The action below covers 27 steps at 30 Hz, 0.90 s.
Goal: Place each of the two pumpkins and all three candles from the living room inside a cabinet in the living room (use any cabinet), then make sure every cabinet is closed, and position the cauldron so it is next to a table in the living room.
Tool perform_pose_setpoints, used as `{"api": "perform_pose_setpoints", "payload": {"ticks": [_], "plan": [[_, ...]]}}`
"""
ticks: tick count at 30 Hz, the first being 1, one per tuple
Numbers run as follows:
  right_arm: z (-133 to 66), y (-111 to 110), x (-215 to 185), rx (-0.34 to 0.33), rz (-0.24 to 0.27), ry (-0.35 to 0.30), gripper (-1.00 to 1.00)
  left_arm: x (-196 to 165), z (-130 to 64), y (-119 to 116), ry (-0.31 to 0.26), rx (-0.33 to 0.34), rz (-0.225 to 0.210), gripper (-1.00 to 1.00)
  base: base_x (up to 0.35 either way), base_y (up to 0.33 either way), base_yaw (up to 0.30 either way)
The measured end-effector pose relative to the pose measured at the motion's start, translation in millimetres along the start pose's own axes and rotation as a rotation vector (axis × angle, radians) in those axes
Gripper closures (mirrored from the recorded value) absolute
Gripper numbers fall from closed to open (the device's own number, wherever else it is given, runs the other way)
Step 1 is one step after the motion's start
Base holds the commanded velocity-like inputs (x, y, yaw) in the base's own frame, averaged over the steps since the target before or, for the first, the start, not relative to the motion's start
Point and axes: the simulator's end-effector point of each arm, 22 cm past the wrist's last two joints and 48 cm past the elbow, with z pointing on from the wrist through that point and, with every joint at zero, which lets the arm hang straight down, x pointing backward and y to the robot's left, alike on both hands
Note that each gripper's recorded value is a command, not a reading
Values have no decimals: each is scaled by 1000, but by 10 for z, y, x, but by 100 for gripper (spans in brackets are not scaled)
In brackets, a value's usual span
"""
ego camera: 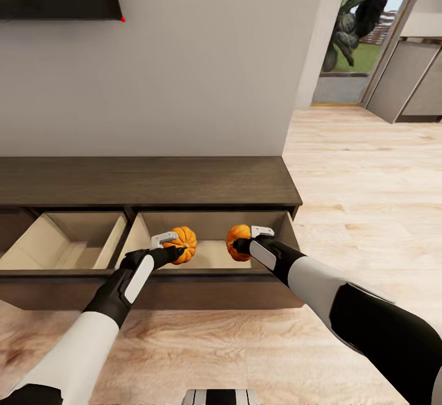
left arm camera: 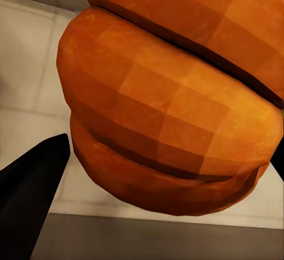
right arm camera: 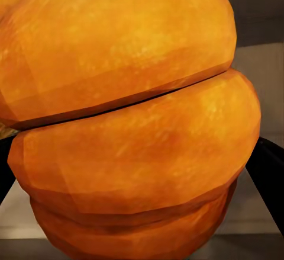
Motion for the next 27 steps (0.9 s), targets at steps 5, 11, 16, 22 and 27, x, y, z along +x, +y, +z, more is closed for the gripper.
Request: {"api": "perform_pose_setpoints", "payload": {"ticks": [5,11,16,22,27], "plan": [[19,-3,17,0,-2,3,100,15,16,11,3,-1,-1,100,0,0,0],[18,-3,18,0,-2,3,100,15,16,11,3,-1,-1,100,0,0,0],[18,-3,19,1,-2,3,100,15,16,10,3,-1,-1,100,0,0,0],[19,-4,21,1,-2,4,100,16,16,7,3,0,0,100,0,0,0],[17,-2,20,0,-1,4,100,20,16,1,4,3,-2,100,83,0,0]]}}
